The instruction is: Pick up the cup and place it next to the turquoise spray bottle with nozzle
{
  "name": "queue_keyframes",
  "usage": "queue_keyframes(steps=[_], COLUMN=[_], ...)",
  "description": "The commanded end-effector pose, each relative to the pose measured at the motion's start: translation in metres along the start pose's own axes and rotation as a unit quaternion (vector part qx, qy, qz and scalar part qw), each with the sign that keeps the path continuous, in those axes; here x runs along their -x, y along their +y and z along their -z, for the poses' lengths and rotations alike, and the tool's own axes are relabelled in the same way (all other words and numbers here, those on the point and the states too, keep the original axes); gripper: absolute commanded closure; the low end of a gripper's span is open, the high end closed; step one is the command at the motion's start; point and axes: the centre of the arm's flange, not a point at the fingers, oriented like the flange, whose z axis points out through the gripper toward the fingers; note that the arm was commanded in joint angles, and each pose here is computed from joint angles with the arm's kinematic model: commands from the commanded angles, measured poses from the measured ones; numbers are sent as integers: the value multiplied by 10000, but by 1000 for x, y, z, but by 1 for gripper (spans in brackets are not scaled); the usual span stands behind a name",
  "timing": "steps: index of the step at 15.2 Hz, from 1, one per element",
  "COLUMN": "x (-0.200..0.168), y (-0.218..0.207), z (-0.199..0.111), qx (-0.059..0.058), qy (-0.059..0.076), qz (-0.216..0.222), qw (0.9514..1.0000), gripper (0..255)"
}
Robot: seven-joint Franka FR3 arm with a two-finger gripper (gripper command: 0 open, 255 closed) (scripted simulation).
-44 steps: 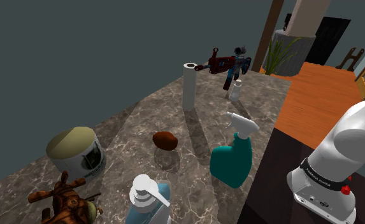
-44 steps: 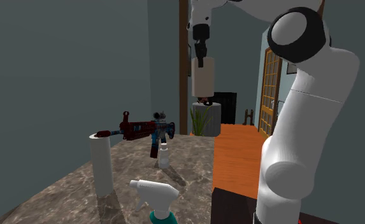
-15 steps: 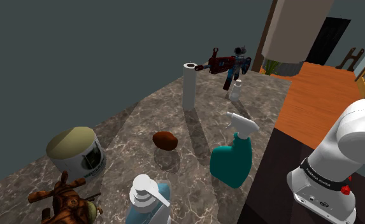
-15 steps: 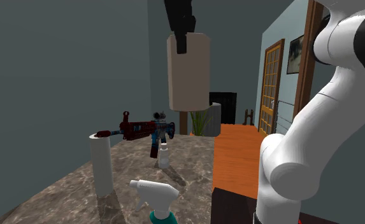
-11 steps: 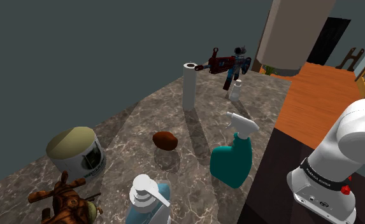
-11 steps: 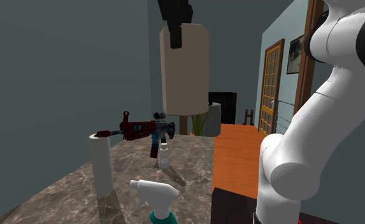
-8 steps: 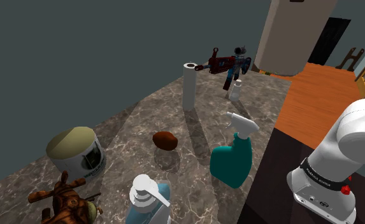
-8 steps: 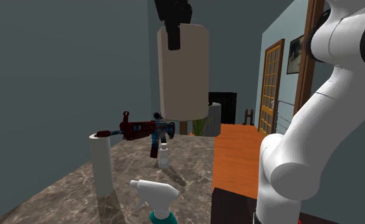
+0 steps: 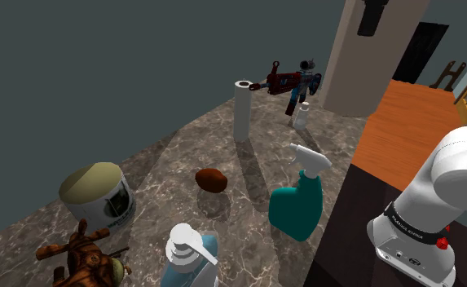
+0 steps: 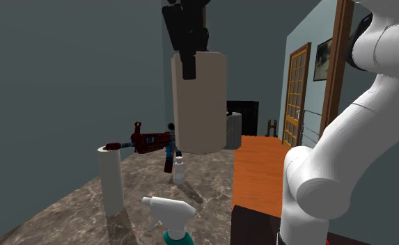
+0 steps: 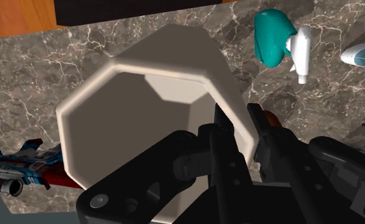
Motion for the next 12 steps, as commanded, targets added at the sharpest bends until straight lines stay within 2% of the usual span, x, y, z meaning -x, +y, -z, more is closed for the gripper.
queue_keyframes(steps=[1,12], x=[0,-1], y=[1,1], z=[-10,-68], qx=[-2,-2], qy=[5,5], qz=[0,0], qw=[10000,10000], gripper=[255,255])
